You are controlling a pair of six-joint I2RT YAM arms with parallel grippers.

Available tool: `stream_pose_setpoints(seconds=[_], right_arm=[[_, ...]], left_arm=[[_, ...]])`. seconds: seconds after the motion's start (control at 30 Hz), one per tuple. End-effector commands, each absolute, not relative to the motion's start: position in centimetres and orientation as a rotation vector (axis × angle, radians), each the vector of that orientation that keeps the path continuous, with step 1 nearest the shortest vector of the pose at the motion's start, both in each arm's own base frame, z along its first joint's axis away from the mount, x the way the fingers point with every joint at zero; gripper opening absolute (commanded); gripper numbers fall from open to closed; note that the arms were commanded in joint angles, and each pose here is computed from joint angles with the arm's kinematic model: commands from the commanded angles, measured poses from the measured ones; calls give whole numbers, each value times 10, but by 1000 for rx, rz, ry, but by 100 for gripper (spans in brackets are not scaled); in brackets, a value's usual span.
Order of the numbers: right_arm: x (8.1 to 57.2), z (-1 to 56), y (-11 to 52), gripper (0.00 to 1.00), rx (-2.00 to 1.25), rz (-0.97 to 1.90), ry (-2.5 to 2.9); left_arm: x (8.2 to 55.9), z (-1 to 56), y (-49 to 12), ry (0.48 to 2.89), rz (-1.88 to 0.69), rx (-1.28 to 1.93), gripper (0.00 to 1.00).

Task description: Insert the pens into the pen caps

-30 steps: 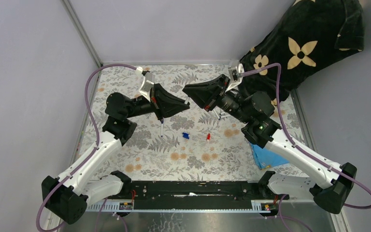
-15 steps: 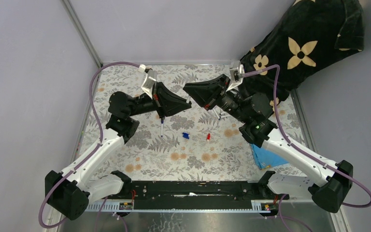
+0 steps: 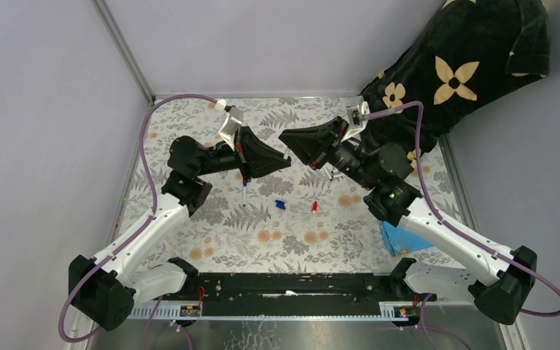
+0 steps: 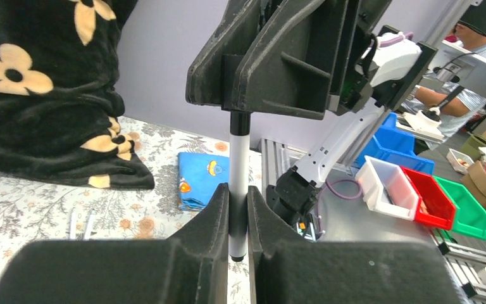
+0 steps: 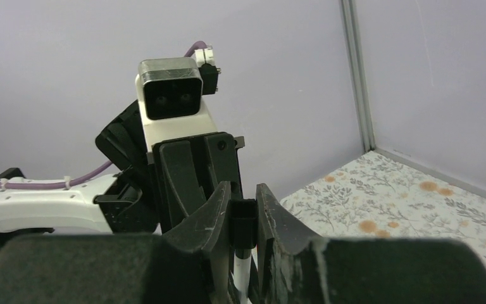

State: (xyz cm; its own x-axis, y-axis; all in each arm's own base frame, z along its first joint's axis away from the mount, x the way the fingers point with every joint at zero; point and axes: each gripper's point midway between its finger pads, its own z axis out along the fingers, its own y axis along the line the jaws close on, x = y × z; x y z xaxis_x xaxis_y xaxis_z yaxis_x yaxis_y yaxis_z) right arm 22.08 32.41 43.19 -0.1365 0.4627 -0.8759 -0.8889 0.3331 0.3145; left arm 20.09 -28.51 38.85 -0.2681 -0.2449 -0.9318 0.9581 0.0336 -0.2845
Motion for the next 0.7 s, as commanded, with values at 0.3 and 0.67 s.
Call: stream_pose_setpoints(seconds=[0.3,0.67], right_arm=[[203,516,306,62,-423,1208,981],[243,358,258,72,-268,848,1427]], left_arm=[[216,365,-271,1336,-1271,746,0],[268,292,-225,1712,-921,347,0]])
